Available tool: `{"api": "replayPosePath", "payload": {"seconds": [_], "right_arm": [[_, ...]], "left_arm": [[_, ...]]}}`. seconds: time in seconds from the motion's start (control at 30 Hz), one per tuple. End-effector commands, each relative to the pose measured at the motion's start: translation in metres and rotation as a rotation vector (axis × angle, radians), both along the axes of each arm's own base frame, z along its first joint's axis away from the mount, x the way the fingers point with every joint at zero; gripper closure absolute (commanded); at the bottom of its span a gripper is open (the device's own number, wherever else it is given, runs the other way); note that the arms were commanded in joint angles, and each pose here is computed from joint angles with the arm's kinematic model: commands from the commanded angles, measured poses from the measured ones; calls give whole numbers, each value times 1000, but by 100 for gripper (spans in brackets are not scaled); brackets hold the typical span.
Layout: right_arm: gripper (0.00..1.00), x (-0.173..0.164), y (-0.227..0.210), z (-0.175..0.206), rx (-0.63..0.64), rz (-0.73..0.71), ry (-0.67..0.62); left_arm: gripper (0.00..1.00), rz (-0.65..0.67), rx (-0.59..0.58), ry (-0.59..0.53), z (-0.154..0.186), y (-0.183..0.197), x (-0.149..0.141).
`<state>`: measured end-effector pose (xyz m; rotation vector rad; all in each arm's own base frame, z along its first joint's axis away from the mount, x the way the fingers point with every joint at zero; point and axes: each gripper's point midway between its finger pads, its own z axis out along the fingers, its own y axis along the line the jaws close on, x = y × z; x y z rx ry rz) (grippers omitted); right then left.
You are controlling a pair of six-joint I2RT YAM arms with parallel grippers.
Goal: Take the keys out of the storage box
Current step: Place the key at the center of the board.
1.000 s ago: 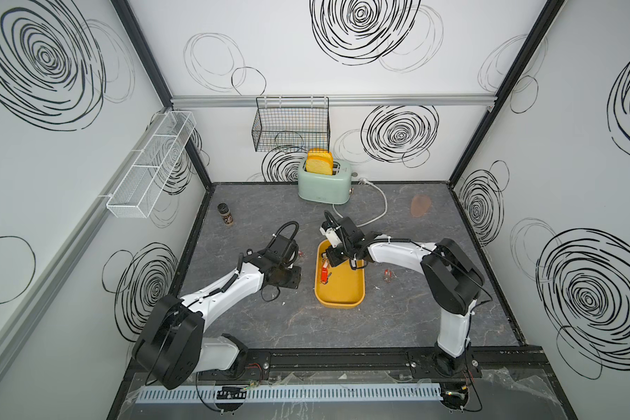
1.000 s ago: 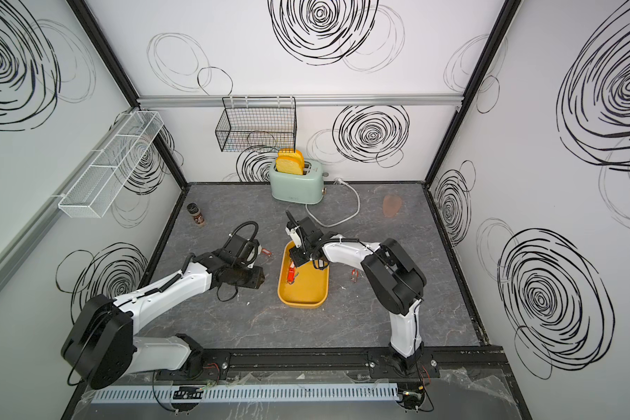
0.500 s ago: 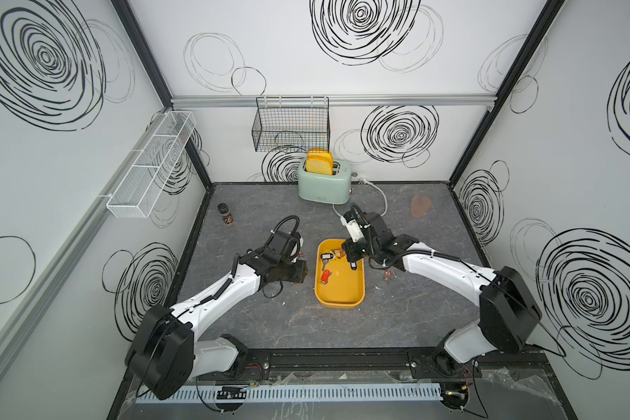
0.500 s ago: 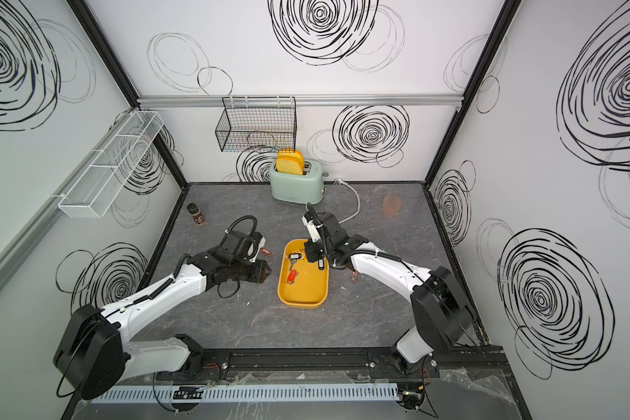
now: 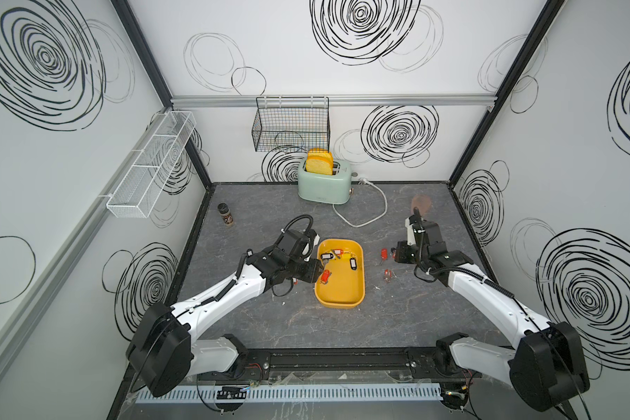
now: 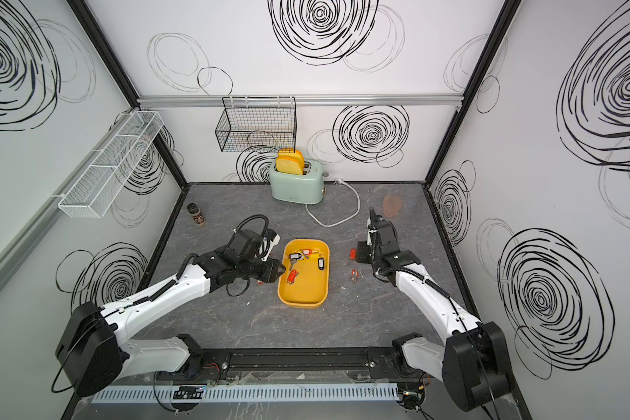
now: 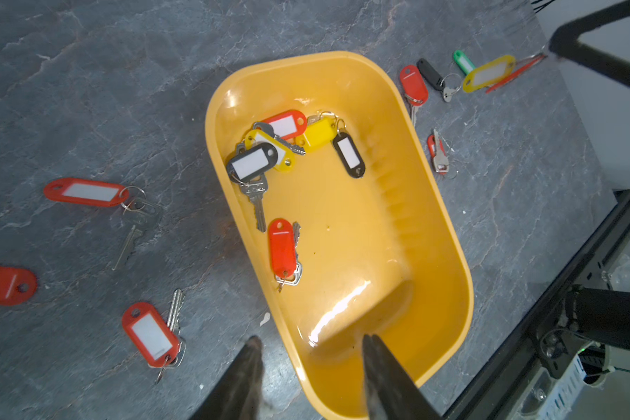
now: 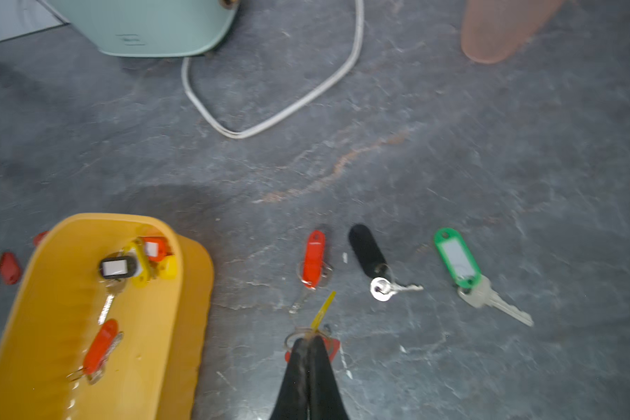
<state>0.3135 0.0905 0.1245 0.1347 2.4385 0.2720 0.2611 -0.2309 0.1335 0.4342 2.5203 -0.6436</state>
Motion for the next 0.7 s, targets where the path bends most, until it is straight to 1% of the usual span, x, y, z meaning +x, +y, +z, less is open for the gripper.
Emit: {"api": "replayPosePath", "payload": {"seconds": [0.0, 0.1, 0.23, 0.47, 0.53, 0.67], "right_arm": [[100, -11, -27, -17, -3, -113, 69], [100, -15, -44, -34, -15, -165, 115], [100, -19, -51, -55, -25, -174, 171], [100, -23, -43, -76, 8, -153, 234], [100, -26, -38, -80, 28, -138, 245], [99, -32, -32, -81, 26, -129, 252]], "left_arm": [[51, -13, -20, -40, 11, -10, 10], [51, -14, -18, -36, 9, -12, 10], [51, -11, -13, -37, 9, -11, 10], [51, -5, 5, -29, 2, -7, 8], [51, -4, 8, -29, 1, -7, 8], [51, -1, 14, -32, 0, -7, 10]]}}
